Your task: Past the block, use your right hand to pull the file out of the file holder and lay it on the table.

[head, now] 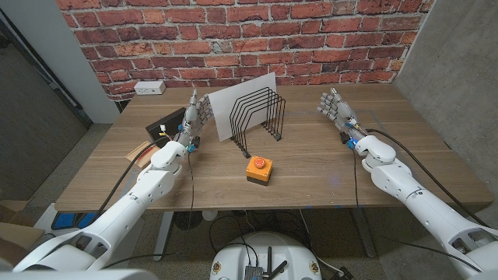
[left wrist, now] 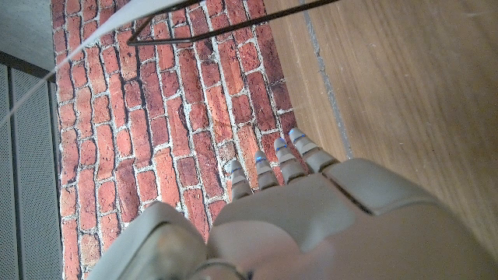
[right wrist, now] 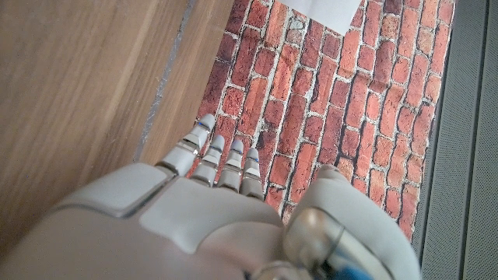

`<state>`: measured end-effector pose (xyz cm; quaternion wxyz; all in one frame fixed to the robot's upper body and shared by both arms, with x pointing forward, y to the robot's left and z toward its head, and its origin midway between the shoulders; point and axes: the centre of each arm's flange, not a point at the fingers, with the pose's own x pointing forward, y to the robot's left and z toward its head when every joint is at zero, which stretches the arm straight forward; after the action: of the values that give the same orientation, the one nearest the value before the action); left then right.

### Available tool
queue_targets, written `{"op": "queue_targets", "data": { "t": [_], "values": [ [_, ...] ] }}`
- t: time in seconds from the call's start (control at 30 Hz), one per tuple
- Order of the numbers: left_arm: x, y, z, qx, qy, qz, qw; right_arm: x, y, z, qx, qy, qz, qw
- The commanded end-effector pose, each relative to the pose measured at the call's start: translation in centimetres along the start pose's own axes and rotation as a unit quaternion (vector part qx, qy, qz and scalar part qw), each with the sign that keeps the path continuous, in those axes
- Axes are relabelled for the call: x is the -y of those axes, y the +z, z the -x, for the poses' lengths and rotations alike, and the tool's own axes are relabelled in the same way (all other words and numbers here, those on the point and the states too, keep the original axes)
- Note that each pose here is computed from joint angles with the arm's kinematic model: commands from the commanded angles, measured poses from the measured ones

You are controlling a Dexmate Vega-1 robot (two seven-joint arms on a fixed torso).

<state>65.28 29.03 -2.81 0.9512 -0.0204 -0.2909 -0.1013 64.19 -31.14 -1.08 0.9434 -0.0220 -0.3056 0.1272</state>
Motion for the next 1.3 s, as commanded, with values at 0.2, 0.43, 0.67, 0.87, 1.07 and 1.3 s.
{"op": "queue_targets", "data": {
  "t": [0.2,0.43,0.67,0.87,1.07,1.3],
  "values": [
    [0.0,0.0,0.0,0.0,0.0,0.0,1.0,-0.3,3.3,0.6,0.012,0.015,0.054,0.9984],
    [0.0,0.0,0.0,0.0,0.0,0.0,1.0,-0.8,4.8,0.4,0.019,0.02,0.084,0.9961],
    [0.0,0.1,0.0,0.0,0.0,0.0,1.0,-1.3,6.2,0.2,0.026,0.025,0.111,0.9931],
    [0.0,0.0,0.0,0.0,0.0,0.0,1.0,-1.7,7.1,0.0,0.031,0.029,0.131,0.9904],
    [0.0,0.0,0.0,0.0,0.0,0.0,1.0,-2.2,8.0,-0.3,0.037,0.035,0.147,0.9878],
    [0.0,0.0,0.0,0.0,0.0,0.0,1.0,-2.8,9.6,-1.1,0.038,0.054,0.178,0.9819]
  ]
}}
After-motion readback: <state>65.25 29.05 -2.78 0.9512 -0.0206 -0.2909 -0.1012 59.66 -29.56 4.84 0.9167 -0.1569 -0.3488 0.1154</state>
